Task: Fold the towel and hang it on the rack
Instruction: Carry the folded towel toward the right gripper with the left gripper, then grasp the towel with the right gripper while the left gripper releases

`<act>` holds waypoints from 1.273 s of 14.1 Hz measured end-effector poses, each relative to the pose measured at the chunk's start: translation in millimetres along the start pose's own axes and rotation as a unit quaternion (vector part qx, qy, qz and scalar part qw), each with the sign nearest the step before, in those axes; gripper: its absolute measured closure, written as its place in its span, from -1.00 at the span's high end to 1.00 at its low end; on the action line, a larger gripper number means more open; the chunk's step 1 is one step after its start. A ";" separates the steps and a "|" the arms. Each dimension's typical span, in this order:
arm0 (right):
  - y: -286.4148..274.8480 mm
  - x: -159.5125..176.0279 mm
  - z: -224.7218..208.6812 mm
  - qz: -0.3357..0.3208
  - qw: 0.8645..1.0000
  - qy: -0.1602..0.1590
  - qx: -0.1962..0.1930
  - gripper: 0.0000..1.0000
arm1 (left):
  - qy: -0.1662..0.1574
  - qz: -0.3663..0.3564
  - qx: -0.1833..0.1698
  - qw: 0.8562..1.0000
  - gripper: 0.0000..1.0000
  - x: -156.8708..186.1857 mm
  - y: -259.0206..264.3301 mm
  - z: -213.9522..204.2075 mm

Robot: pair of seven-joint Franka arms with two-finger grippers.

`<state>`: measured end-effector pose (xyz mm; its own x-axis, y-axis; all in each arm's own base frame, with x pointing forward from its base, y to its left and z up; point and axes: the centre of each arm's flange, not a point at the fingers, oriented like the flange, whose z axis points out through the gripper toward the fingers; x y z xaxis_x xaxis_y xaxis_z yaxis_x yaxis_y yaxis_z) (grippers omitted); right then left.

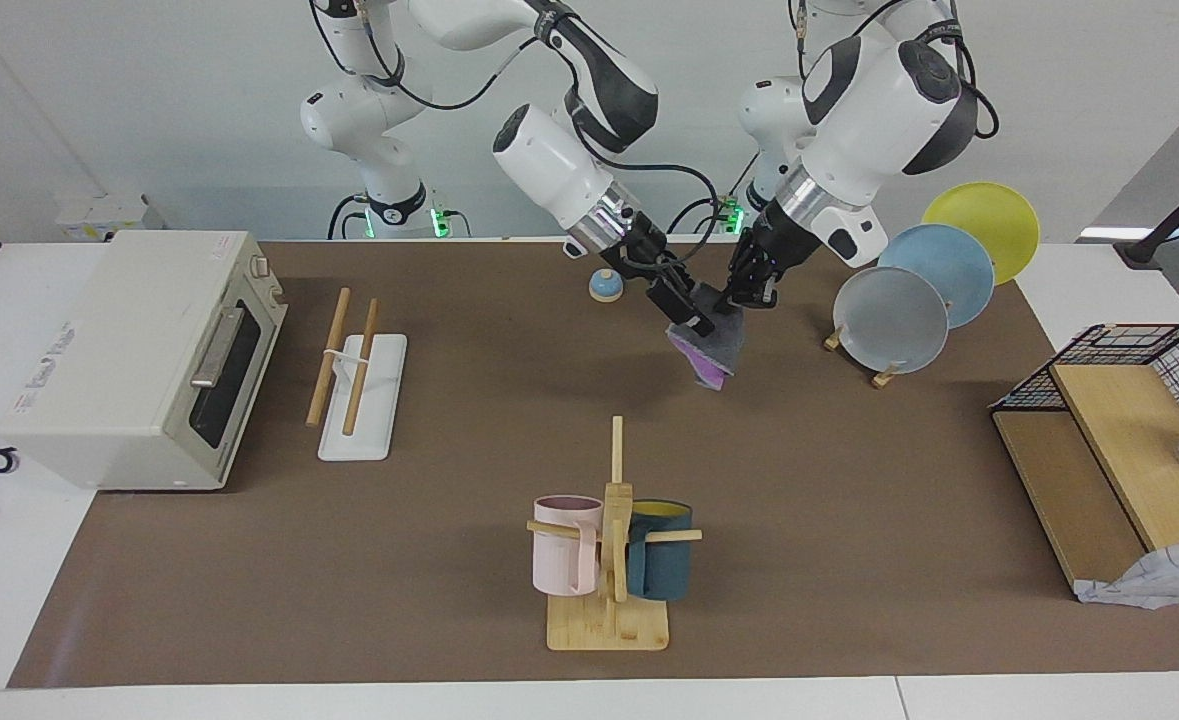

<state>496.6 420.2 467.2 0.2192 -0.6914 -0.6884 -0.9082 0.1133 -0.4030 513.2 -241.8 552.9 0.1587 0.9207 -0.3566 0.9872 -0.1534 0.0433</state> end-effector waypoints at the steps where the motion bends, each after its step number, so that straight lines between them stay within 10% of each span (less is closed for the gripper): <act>1: -0.7 -0.9 2.1 0.000 1.000 -0.001 0.000 0.85 | 0.000 -0.003 0.000 1.000 -0.96 -1.1 -0.4 0.1; 9: 0.2 -0.1 11.3 -0.027 1.000 -0.001 -0.005 -0.89 | 0.000 -0.016 0.001 1.000 -0.96 -4.6 -1.6 1.5; 14: 0.1 1.1 11.8 -0.064 0.998 -0.001 -0.009 -0.96 | 0.000 -0.015 0.002 1.000 -0.87 -6.5 -2.4 2.5; 18: -5.4 20.2 12.4 -0.138 0.989 0.002 -0.045 -0.96 | 0.000 0.004 0.007 1.000 -0.13 -12.5 -5.8 7.3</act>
<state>510.4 414.5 448.0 0.4629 -0.6896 -0.5570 -0.8413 -0.1439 -0.5210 505.5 -255.0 550.3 0.1662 0.9197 -0.3556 0.9857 -0.1653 0.0331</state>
